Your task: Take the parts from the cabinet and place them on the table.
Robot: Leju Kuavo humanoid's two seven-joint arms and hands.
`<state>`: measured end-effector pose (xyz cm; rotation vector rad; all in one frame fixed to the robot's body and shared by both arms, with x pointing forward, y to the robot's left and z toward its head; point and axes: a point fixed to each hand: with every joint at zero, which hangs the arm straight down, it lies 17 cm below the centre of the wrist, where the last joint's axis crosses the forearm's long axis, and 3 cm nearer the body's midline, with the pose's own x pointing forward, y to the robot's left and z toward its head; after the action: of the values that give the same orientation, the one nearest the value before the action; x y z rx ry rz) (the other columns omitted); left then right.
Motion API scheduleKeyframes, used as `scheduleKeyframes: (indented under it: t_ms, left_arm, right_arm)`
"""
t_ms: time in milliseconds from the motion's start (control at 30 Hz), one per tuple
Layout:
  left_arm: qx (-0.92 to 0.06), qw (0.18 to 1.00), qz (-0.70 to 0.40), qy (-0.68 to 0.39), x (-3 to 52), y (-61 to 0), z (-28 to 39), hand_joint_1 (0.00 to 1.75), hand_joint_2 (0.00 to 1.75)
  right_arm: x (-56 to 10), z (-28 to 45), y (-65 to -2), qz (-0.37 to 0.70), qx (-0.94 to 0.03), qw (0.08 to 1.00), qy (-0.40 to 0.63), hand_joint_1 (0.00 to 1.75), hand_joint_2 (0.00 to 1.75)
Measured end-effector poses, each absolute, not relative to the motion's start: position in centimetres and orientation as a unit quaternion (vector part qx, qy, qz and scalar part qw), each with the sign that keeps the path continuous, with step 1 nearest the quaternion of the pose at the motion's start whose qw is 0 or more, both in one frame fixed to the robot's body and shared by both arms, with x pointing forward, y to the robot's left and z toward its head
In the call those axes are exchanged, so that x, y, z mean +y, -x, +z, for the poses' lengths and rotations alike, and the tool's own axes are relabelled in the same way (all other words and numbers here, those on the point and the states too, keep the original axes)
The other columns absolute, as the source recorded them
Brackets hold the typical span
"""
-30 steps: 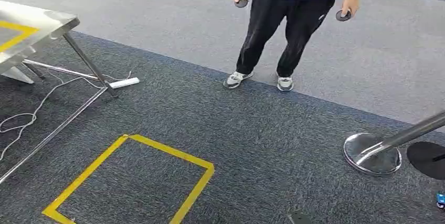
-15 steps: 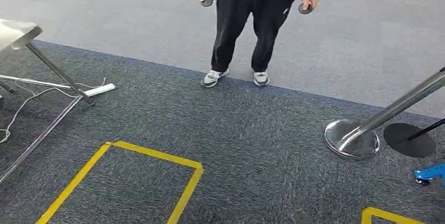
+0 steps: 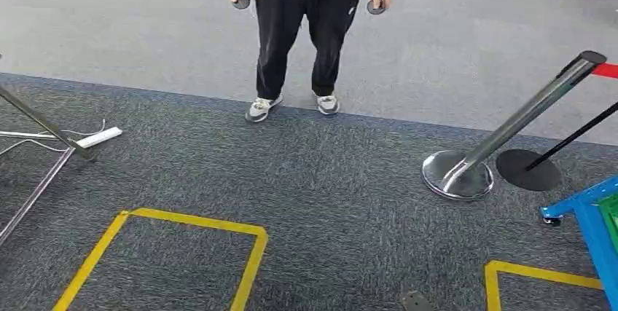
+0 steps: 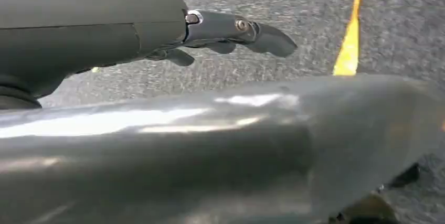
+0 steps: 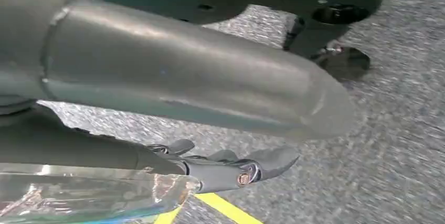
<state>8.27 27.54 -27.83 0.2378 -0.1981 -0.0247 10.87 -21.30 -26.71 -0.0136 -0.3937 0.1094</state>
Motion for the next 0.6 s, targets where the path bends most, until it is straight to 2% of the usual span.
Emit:
scheduleKeyframes:
  t_ms: [600]
  left_arm:
    - [-0.118,0.986,-0.031,-0.111,26.9,-9.1,-27.7,0.0,0.0]
  right_arm:
    - [-21.7,-26.6,-11.8,0.055,-0.202,0.978,0.01,0.0,0.0]
